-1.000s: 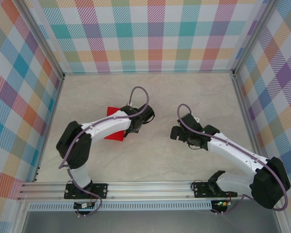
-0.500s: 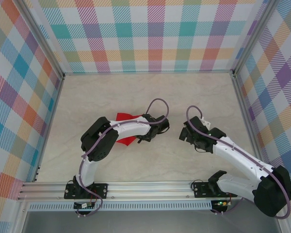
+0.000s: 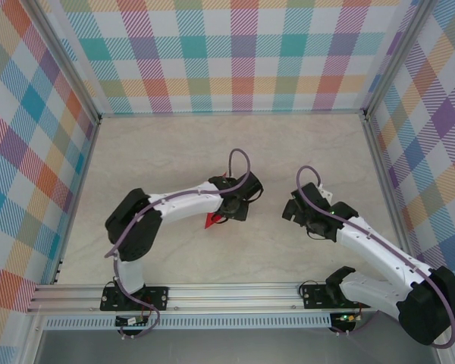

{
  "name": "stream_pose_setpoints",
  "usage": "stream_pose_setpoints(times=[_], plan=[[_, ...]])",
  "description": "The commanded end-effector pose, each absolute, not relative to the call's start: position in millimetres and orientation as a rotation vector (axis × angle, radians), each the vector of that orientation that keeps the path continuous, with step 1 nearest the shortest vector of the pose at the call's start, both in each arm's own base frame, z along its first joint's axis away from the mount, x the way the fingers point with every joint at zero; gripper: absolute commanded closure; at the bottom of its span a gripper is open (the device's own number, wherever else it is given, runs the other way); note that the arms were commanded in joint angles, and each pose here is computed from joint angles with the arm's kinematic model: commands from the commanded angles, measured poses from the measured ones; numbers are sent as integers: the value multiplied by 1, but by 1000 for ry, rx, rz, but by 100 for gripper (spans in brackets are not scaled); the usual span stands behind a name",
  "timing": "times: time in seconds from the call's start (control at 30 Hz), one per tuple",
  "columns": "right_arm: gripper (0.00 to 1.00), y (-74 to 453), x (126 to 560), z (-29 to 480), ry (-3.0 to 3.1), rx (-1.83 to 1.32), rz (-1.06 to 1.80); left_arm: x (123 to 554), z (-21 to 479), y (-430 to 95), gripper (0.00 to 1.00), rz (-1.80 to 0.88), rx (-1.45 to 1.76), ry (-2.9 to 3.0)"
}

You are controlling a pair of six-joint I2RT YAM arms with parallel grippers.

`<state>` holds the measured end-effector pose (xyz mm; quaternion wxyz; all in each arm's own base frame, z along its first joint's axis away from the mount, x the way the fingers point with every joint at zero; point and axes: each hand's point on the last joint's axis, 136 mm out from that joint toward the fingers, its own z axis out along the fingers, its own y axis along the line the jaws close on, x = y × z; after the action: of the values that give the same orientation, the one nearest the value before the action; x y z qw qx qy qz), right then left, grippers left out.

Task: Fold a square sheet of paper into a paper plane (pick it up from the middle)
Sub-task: Turn over the square sheet of paper at the center of the table, then rotate the paper at the center of the table.

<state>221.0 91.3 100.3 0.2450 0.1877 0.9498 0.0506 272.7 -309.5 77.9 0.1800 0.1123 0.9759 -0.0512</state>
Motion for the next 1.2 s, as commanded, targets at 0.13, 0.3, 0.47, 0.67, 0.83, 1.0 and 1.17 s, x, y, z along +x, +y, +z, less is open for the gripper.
stream_pose_setpoints(times=[0.13,0.3,0.47,0.67,0.83,1.0,1.17], plan=[[0,124,233,109,2621,387,318,258,152,-315,35,-578,204,2653],[2,162,247,116,2669,251,475,267,151,-269,25,-540,30,2627],[9,222,260,124,2691,103,732,269,124,-208,12,-449,-232,2624],[29,296,276,133,2701,-53,880,254,96,-144,5,-403,-521,2606],[36,346,292,121,2745,-137,901,240,82,-118,3,-370,-618,2610],[37,372,303,89,2840,-149,874,233,76,-111,3,-349,-634,2627],[37,379,303,56,2925,-164,830,232,73,-112,3,-359,-628,2636]])
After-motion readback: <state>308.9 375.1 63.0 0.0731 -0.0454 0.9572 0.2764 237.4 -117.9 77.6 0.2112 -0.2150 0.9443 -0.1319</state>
